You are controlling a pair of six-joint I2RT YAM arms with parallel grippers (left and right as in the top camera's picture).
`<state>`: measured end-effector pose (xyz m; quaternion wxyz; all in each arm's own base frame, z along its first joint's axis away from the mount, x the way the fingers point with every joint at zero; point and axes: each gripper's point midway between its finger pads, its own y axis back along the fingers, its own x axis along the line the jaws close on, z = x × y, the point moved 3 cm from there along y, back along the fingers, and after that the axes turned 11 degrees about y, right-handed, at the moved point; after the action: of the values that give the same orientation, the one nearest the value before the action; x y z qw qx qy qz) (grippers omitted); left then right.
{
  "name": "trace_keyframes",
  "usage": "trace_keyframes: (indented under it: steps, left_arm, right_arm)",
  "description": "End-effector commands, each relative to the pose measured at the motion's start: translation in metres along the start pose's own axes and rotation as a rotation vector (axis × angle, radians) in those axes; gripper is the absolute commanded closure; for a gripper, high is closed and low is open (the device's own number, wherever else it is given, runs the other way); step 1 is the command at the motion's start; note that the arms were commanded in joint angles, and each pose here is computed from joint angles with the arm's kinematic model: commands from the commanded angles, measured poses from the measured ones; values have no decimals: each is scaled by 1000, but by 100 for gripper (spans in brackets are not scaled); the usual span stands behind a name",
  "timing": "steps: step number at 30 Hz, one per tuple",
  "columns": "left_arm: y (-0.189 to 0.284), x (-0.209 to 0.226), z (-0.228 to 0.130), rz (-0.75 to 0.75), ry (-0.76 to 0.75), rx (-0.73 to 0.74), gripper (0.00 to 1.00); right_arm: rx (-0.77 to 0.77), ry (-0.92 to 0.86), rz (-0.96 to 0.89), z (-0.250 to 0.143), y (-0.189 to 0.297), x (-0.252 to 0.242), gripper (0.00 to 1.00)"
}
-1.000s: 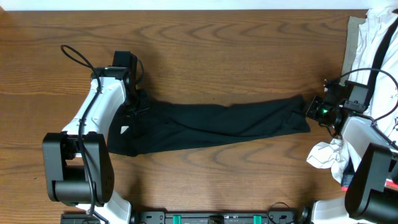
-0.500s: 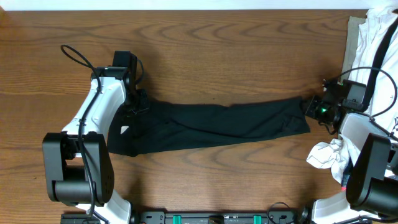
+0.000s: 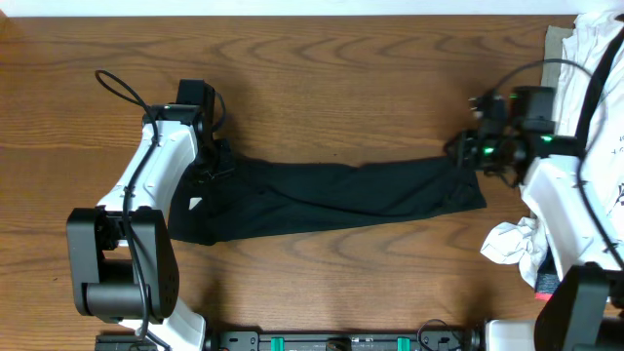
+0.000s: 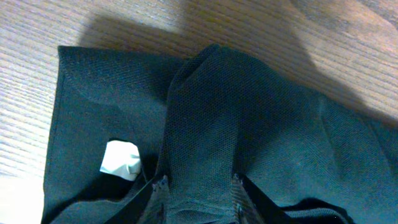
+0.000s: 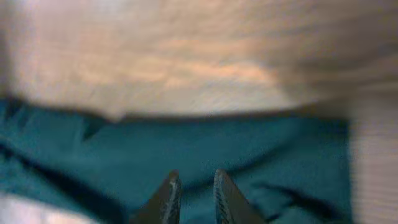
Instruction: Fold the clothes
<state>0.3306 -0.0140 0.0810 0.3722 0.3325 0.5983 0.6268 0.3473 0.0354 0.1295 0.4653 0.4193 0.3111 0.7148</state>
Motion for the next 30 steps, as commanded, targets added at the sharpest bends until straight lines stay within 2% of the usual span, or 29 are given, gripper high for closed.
trace_keyframes:
  steps: [1,6,15,22,30]
  left_arm:
    - [13,-1,8,-10,-1,-45,64]
    - [13,-1,8,-10,0,-44,64]
    - [13,-1,8,-11,3,-45,64]
    - [13,-1,9,-13,3,-48,64]
    - [13,-2,9,-13,3,-49,64]
  right_arm:
    - [100,80,19,-23,-17,25,84]
    - [185,135,-85,-51,-33,27,88]
    - [208,121,-145,-85,-54,13,91]
    - [259,93,-325,-101,-50,-13,91]
    - [323,-18,-652,-117,-23,-54,92]
